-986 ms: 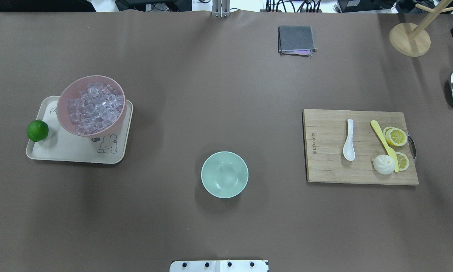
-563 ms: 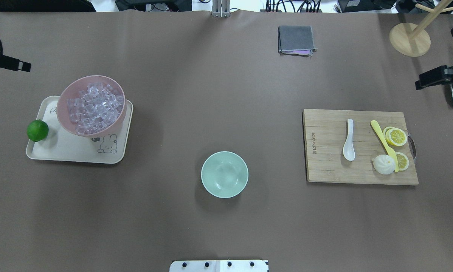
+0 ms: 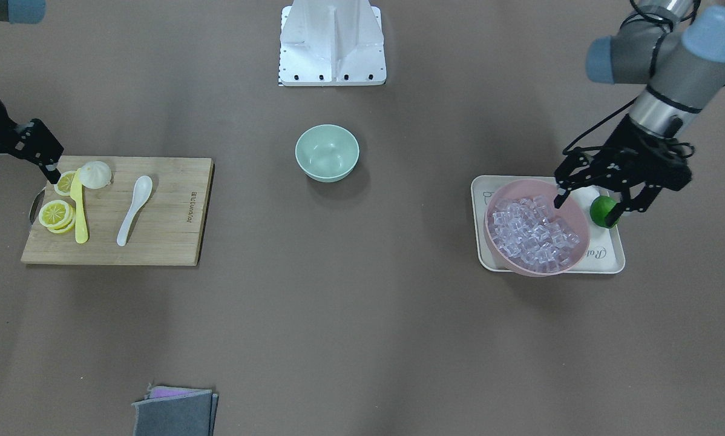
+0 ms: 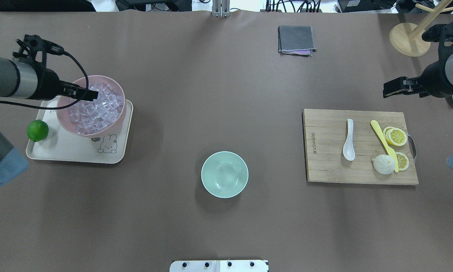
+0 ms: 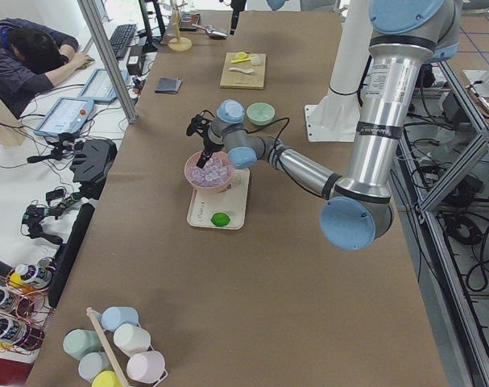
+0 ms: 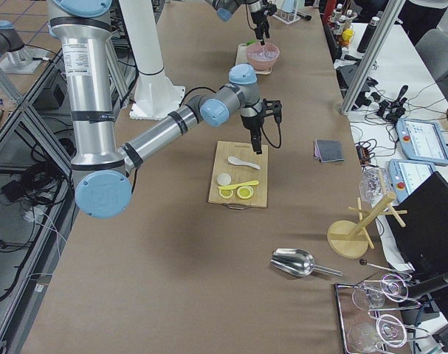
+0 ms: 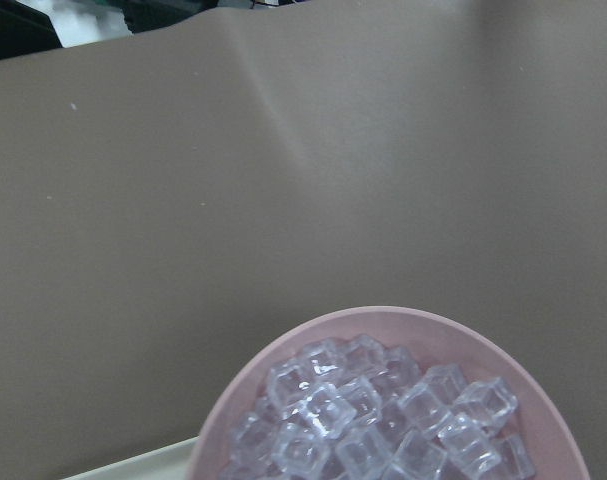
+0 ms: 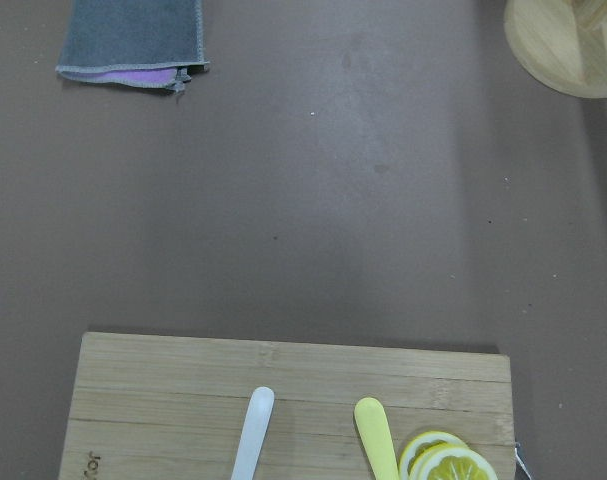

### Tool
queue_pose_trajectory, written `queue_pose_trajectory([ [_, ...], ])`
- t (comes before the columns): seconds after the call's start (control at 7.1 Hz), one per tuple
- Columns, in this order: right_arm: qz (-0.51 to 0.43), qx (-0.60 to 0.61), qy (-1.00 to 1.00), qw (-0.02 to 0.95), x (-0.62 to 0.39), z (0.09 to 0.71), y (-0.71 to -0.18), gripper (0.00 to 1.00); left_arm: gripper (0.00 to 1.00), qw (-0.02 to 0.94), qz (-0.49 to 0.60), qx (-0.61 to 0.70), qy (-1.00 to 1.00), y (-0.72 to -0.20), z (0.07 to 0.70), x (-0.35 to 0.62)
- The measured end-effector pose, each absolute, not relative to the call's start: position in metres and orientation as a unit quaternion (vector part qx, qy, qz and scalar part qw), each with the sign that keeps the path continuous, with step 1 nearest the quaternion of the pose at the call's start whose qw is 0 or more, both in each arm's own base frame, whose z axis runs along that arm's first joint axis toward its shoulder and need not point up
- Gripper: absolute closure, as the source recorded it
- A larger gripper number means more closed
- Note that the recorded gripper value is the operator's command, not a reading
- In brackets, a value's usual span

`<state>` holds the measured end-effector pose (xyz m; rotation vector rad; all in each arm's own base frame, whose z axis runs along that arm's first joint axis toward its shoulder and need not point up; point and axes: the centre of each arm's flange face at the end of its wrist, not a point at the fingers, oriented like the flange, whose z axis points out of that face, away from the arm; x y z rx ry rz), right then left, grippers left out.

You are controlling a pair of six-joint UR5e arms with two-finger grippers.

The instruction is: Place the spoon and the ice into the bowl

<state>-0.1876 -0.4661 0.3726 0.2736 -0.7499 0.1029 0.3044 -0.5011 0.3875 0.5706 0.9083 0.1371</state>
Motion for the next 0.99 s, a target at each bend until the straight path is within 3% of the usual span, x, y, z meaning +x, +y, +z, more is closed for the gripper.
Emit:
queue_pose_trajectory([
  [0.14, 0.05, 0.135, -0.365, 0.92, -0.189, 0.372, -0.466, 0.0, 0.25, 0.858, 0.061, 0.269, 0.433, -0.499, 0.385, 0.321],
  [0.99, 0.048, 0.135, -0.367, 0.919, -0.192, 0.371, -0.465, 0.0, 0.29, 0.866, 0.062, 0.264, 0.42, -0.501, 0.396, 0.348],
])
